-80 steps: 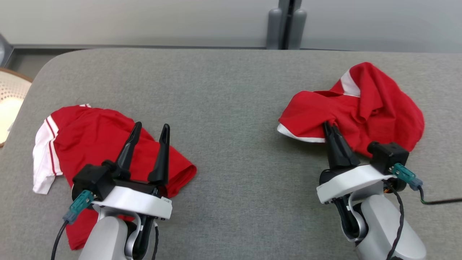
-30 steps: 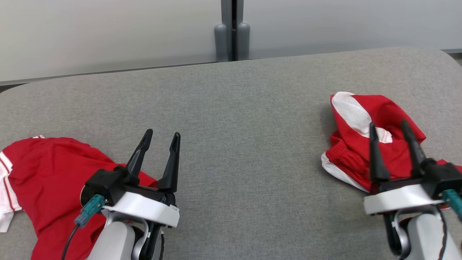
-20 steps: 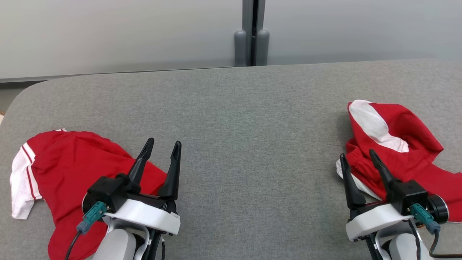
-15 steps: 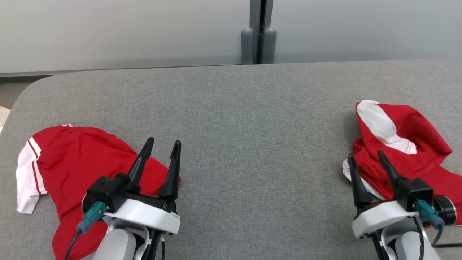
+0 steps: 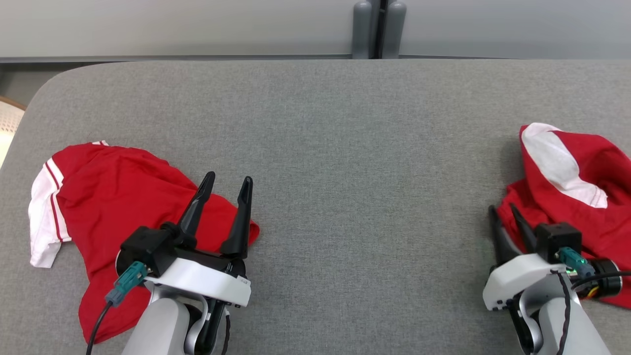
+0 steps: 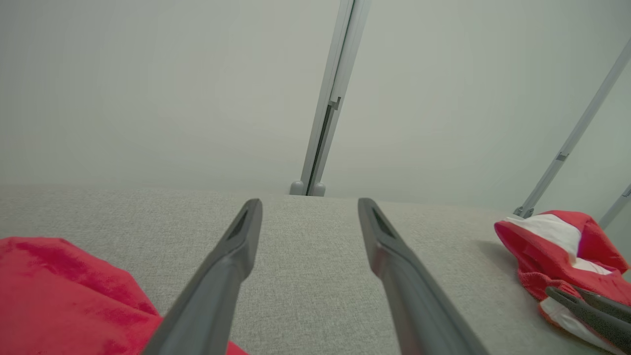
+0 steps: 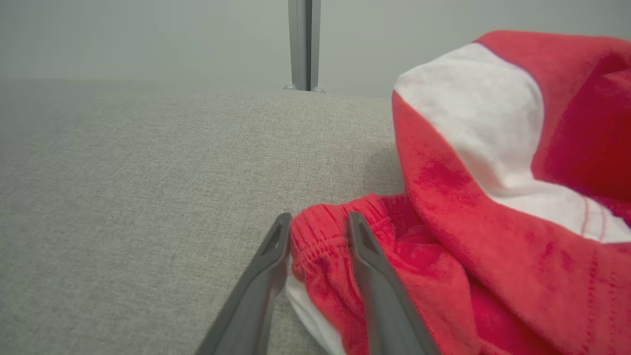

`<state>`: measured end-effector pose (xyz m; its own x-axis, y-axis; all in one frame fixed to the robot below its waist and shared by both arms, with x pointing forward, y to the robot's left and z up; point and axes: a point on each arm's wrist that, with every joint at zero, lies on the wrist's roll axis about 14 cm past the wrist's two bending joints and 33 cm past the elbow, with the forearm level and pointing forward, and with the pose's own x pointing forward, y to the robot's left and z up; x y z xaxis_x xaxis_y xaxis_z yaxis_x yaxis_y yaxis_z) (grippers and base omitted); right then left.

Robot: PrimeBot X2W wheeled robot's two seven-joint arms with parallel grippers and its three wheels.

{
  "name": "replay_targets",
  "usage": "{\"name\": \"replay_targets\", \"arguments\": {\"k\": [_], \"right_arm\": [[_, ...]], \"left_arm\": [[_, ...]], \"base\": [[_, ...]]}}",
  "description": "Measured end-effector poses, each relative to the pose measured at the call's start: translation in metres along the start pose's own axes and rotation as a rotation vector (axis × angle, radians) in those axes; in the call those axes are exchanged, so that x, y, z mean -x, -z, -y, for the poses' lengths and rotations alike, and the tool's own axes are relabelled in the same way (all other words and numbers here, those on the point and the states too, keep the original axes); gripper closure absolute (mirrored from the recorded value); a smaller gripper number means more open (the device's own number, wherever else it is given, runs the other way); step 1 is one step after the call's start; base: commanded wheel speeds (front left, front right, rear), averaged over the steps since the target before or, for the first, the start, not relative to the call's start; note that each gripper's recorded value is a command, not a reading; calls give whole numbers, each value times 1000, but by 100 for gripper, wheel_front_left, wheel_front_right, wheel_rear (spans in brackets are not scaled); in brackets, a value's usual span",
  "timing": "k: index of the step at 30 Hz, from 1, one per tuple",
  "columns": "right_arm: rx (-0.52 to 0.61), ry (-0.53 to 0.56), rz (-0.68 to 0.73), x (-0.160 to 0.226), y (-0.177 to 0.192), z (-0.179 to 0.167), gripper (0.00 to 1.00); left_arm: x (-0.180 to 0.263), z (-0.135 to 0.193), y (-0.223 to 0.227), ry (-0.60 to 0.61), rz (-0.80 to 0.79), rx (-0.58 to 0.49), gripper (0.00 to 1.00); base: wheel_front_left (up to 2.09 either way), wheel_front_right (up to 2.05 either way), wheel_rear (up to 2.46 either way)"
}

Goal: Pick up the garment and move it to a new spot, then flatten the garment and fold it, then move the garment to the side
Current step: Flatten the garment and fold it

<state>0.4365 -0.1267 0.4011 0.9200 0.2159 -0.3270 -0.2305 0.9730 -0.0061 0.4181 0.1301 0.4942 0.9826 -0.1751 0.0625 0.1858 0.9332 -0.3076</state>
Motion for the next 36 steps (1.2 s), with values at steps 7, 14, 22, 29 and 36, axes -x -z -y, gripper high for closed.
{"name": "replay_targets", "arguments": {"k": [7,14,22,29,36], "right_arm": [[-15,-98,144,-19,-38,-32,100],[9,-286,246,-28,-80,-86,100],[24,-517,224,-36,-92,-154,93],[81,-509,171,-52,-76,-146,0],[45,-391,205,-53,-79,-103,0]], "left_arm": [[2,-7,2,-21,-7,0,0],[5,-10,-2,-31,2,4,0],[8,-19,-2,-60,-1,11,0],[11,-25,1,-79,-9,16,0],[5,-23,0,-71,-5,6,0]], "base": [[0,0,0],[0,0,0],[0,0,0],[0,0,0],[0,0,0]]}}
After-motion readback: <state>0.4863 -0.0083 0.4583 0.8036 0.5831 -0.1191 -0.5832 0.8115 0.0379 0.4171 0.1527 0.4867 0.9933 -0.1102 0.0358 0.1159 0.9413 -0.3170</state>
